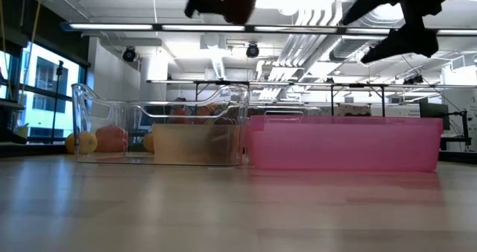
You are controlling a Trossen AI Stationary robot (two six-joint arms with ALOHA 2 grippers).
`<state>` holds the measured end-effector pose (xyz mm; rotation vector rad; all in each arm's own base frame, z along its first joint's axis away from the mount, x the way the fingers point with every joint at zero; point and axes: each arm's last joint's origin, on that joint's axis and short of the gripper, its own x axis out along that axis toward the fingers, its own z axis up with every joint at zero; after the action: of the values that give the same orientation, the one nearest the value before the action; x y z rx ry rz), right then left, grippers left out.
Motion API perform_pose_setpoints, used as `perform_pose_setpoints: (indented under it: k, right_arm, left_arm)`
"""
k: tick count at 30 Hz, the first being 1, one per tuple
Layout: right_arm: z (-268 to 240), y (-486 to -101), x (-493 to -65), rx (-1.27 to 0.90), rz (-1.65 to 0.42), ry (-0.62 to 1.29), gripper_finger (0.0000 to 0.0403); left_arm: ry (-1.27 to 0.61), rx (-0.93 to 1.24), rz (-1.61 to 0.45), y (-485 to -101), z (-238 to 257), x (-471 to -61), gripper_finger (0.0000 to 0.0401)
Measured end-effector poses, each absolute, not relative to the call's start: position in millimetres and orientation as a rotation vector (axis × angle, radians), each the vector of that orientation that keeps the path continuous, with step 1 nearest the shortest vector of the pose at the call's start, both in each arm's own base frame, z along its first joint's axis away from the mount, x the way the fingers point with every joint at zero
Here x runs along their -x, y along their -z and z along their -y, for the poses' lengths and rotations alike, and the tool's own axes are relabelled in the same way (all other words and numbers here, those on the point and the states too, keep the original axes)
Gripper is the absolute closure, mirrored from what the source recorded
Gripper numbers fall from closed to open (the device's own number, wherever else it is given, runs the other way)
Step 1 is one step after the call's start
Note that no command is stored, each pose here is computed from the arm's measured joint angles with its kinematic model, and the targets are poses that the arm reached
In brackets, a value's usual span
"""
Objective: Sort produce into baskets
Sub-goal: Put the red apple into the orange bin
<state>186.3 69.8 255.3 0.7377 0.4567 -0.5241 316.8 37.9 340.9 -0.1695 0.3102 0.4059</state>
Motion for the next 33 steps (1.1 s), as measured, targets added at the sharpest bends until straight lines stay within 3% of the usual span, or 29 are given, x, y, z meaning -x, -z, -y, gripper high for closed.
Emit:
perform_pose_setpoints:
  k: [7,20,33]
  right_arm:
    - [-70.0,-261.8,-190.6,-0.765,-0.346,0.54,0.0042]
    - [-73.9,-254.8,-203.7,-0.733,-0.272,0.61,0.0042]
    - [-83.6,-239.0,-237.6,-0.807,-0.218,0.577,0.0042]
  left_arm:
    - [-0.468,0.23,-0.371,-313.5,-72.0,-333.4,0.0126]
    - [-0.567,0.248,-0.538,-294.3,-147.5,-306.4,0.0125]
    - [-0.798,0.284,-0.54,-279.0,-170.8,-305.7,0.0118]
